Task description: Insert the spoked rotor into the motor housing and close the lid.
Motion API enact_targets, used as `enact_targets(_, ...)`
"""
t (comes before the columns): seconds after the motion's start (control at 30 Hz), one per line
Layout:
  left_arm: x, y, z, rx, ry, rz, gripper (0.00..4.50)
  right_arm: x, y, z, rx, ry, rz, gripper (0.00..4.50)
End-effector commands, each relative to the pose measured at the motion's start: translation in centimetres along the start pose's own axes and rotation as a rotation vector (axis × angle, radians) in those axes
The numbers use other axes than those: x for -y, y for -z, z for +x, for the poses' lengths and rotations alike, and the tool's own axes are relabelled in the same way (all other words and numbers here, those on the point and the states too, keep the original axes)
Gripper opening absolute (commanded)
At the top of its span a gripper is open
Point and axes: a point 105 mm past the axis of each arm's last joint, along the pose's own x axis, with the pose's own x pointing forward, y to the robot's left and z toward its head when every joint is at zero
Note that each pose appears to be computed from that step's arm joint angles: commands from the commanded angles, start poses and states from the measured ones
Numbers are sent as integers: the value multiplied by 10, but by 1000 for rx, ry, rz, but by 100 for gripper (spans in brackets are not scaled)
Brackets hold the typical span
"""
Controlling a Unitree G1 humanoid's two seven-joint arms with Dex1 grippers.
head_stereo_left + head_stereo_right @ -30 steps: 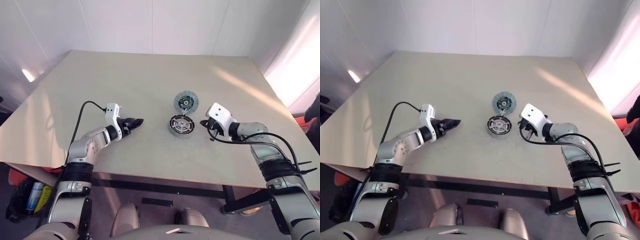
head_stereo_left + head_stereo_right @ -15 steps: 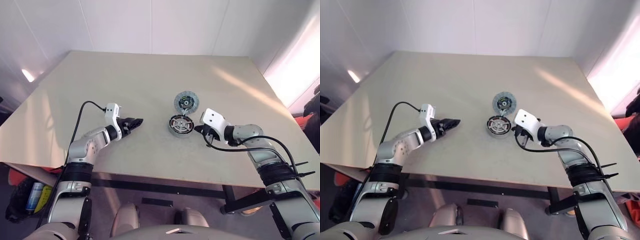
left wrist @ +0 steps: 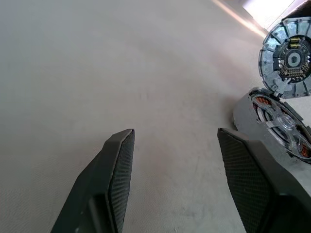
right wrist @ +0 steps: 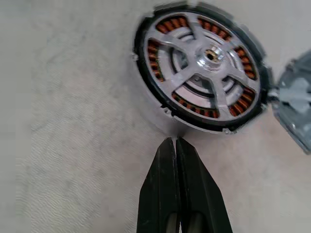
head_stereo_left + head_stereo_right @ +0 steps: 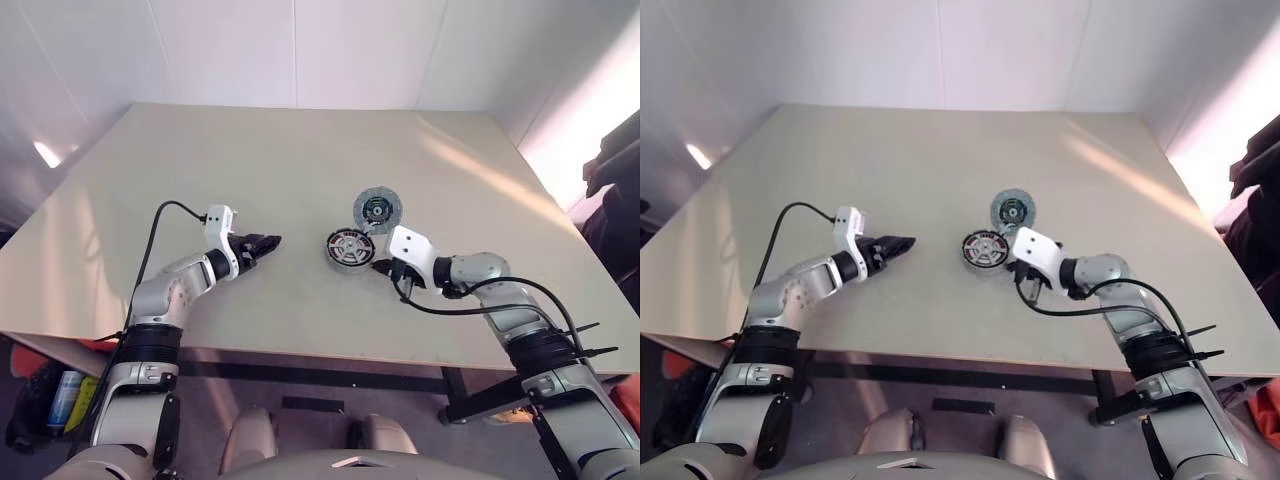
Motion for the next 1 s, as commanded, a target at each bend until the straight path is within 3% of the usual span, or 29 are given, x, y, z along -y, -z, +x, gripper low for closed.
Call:
enact_targets(0.03,-1,-22,-5,68,-5,43,288,-5,-25,6,71,-22,-49,4)
enact_targets(0.37,-1,-26,-10,69,9,56,288,7,-5,-5,-16,17,-42,4)
enact_targets(0.53,3,-24,-10,57,27,65,288,7,-14,-22,-14,-38,-89,4)
enact_targets(0.63,2,-25,-9,58,26,64,288,8,-28,-32,11,-72,-133,60)
enact_targets(0.8,2,-25,-8,59,26,62,288,12,-57,-38,50,-89,-263,223)
enact_targets(1.0,2,-25,-5,57,27,60,288,17,-84,-30,70,-177,-423,223)
